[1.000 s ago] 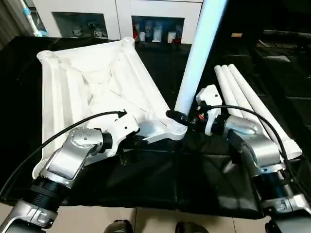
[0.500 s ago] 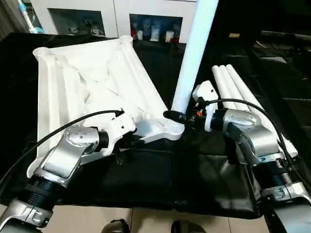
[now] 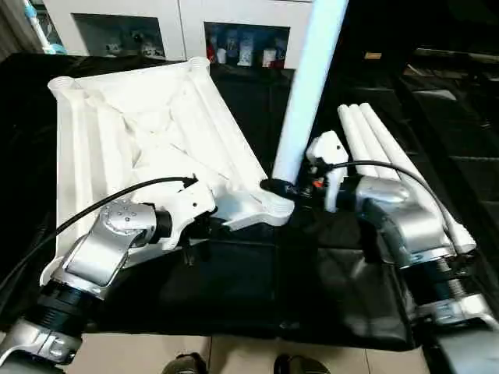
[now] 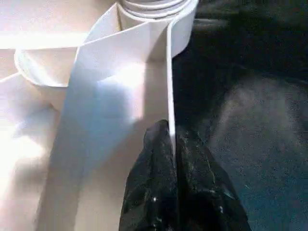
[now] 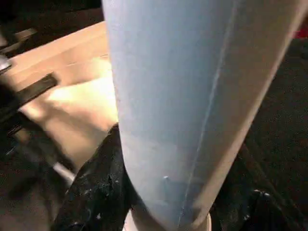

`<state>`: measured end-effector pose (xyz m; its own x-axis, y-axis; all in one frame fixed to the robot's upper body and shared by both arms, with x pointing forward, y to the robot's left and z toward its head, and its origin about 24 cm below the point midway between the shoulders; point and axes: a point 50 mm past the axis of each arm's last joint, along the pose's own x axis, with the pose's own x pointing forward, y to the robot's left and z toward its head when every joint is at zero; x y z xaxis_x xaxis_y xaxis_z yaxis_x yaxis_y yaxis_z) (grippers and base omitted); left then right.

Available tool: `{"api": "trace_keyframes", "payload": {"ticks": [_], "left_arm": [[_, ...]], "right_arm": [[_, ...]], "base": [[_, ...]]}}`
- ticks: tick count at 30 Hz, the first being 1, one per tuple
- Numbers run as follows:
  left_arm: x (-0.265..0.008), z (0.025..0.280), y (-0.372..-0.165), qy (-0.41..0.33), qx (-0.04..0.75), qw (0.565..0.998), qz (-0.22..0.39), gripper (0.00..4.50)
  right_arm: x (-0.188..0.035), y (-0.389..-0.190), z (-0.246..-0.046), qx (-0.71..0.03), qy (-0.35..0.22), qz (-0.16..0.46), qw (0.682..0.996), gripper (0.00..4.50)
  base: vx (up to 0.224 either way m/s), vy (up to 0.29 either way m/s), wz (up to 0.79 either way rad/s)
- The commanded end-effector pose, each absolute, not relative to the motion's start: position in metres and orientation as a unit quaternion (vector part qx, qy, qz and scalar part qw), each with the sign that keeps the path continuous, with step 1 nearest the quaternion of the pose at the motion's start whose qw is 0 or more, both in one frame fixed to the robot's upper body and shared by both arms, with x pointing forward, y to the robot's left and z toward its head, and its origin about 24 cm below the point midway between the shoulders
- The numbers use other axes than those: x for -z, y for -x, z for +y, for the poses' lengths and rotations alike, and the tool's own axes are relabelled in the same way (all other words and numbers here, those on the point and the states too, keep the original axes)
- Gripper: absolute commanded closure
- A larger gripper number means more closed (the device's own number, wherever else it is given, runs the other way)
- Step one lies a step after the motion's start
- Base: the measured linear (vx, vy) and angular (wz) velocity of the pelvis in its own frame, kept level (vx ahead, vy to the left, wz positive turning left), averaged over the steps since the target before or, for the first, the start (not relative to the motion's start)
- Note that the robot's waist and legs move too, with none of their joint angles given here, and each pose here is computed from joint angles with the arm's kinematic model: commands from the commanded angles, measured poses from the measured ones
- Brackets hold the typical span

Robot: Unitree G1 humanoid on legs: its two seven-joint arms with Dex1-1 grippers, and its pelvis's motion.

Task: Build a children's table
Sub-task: Rotate table base

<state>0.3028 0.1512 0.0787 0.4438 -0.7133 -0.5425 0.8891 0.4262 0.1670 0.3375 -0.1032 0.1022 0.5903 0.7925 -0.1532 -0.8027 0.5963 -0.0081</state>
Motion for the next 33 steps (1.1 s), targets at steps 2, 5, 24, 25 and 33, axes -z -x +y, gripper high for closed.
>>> {"api": "trace_keyframes", "payload": {"ticks": [2,5,24,25,33], "left_arm": [[-0.067,0.134,-0.306,-0.202,0.465,0.833,0.222,4.5],[-0.065,0.118,-0.314,-0.181,0.429,0.854,0.232,4.5],[-0.062,0.073,-0.337,-0.175,0.354,0.885,0.246,4.5],[-0.062,0.075,-0.338,-0.177,0.35,0.887,0.245,4.5],[-0.065,0.079,-0.339,-0.183,0.354,0.887,0.235,4.5]], "right_arm": [[-0.043,-0.327,-0.096,-0.383,0.017,0.194,0.903,2.66],[-0.036,-0.331,-0.088,-0.316,-0.02,0.209,0.925,2.66],[-0.036,-0.352,-0.065,-0.162,-0.082,0.226,0.957,2.66],[-0.038,-0.353,-0.065,-0.161,-0.089,0.222,0.958,2.66],[-0.05,-0.363,-0.073,-0.152,-0.096,0.203,0.963,1.89]], "base": [[0.0,0.0,0.0],[0.0,0.0,0.0],[0.0,0.0,0.0],[0.0,0.0,0.0],[0.0,0.0,0.0]]}}
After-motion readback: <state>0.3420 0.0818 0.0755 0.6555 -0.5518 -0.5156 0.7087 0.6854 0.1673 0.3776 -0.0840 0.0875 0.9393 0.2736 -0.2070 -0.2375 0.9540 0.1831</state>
